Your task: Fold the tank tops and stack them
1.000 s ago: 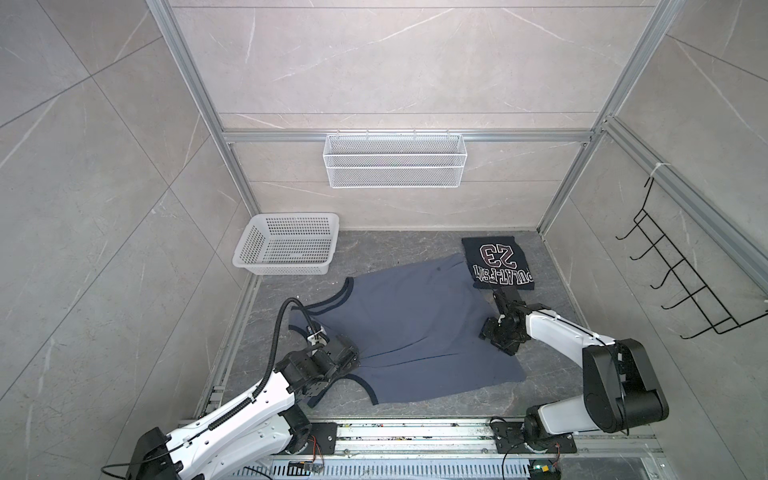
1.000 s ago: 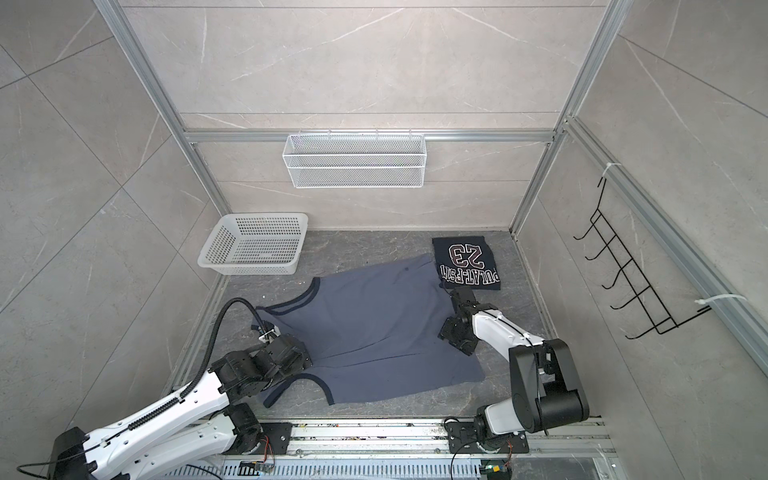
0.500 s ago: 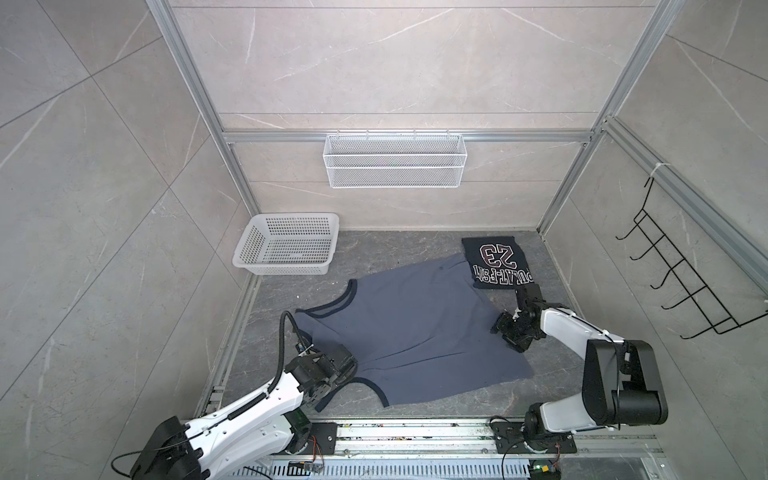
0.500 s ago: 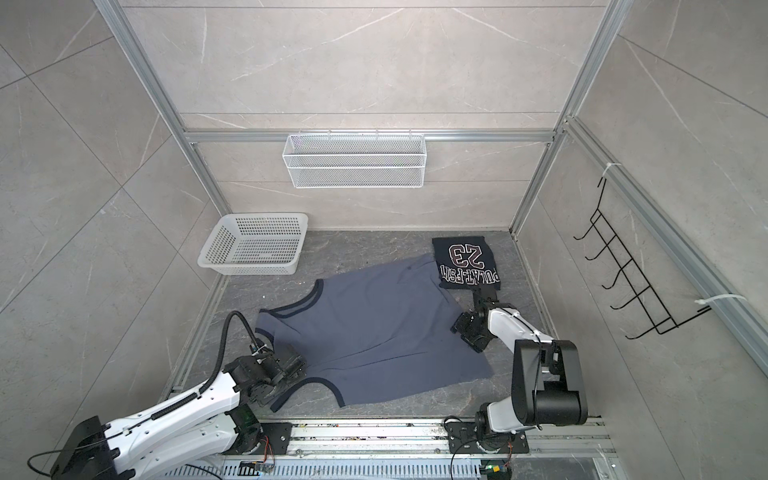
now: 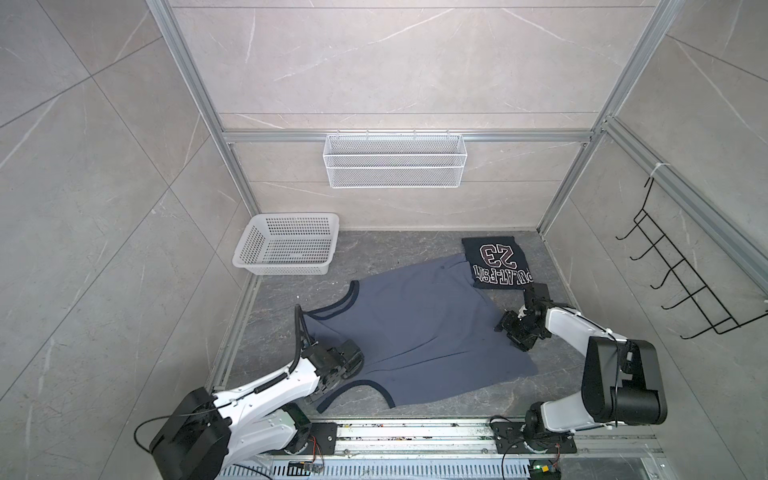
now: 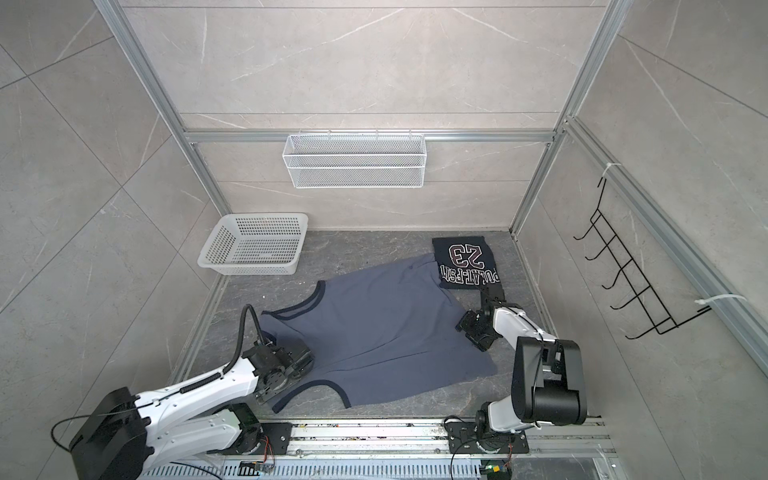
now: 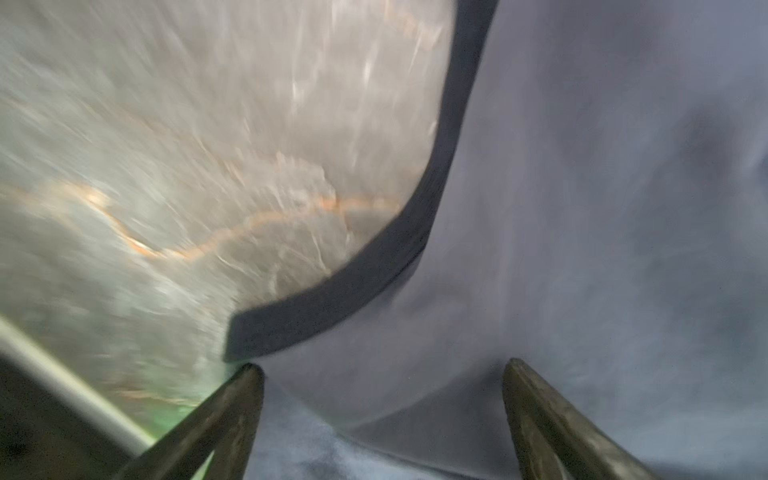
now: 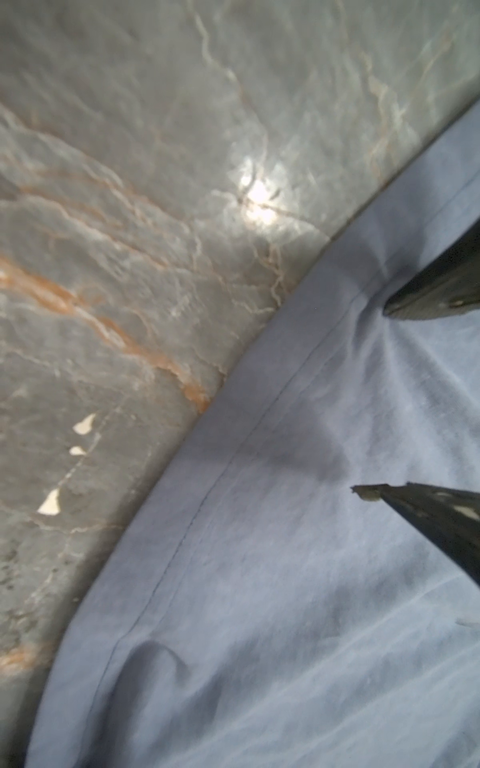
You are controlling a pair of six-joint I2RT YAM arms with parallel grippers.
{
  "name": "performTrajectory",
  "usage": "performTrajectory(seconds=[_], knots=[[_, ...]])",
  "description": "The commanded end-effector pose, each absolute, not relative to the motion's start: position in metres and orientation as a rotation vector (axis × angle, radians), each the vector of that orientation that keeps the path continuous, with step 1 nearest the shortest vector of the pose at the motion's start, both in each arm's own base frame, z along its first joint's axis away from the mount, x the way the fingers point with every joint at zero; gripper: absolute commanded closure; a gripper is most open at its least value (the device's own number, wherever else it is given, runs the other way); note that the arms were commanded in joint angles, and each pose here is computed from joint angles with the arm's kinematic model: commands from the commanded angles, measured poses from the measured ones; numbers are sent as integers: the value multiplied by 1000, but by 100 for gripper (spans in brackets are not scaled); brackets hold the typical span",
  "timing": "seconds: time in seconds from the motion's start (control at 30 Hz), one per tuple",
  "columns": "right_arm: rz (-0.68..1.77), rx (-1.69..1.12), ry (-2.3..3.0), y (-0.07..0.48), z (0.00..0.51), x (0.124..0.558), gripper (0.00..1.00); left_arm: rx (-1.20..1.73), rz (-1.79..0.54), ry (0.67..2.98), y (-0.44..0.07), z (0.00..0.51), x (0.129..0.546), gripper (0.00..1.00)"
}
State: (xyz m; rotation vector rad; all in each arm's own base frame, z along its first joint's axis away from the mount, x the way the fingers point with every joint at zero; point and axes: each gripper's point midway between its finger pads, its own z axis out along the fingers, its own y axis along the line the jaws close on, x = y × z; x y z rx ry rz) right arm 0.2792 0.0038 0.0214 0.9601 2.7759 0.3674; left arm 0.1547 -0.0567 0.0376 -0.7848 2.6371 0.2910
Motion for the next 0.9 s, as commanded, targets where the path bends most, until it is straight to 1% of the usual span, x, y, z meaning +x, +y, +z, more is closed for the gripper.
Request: performTrajectory(seconds=[0.0,0.03,0.13,0.2,0.27,0.3,0.4,0.5,0.6,0.7,0.87], knots=[[246,1006,2854,-10,2,255,35,-667,546,2553,-33,64,168,8],[245,1010,2851,-11,2,254,35,-682,564,2543,-32,66,168,7],[254,1002,2844,-12,6,255,35,-683,514,2536,-37,71,172,6],[262,979,2827,-11,12,256,35,-663,373,2533,-52,78,179,6],[280,940,2812,-9,21,258,35,-599,181,2544,-79,89,189,6],[297,916,2807,-6,26,258,35,-559,86,2553,-96,95,193,6],[308,831,2798,4,44,257,35,-421,-93,2598,-148,109,201,6],[296,739,2824,21,55,248,35,-336,-103,2671,-183,98,198,5],[317,678,2850,42,56,236,35,-339,-128,2736,-197,68,196,5],[332,610,2912,67,47,220,35,-393,-117,2755,-190,47,196,5],[324,527,3003,94,24,194,35,-452,-48,2787,-162,25,197,5]])
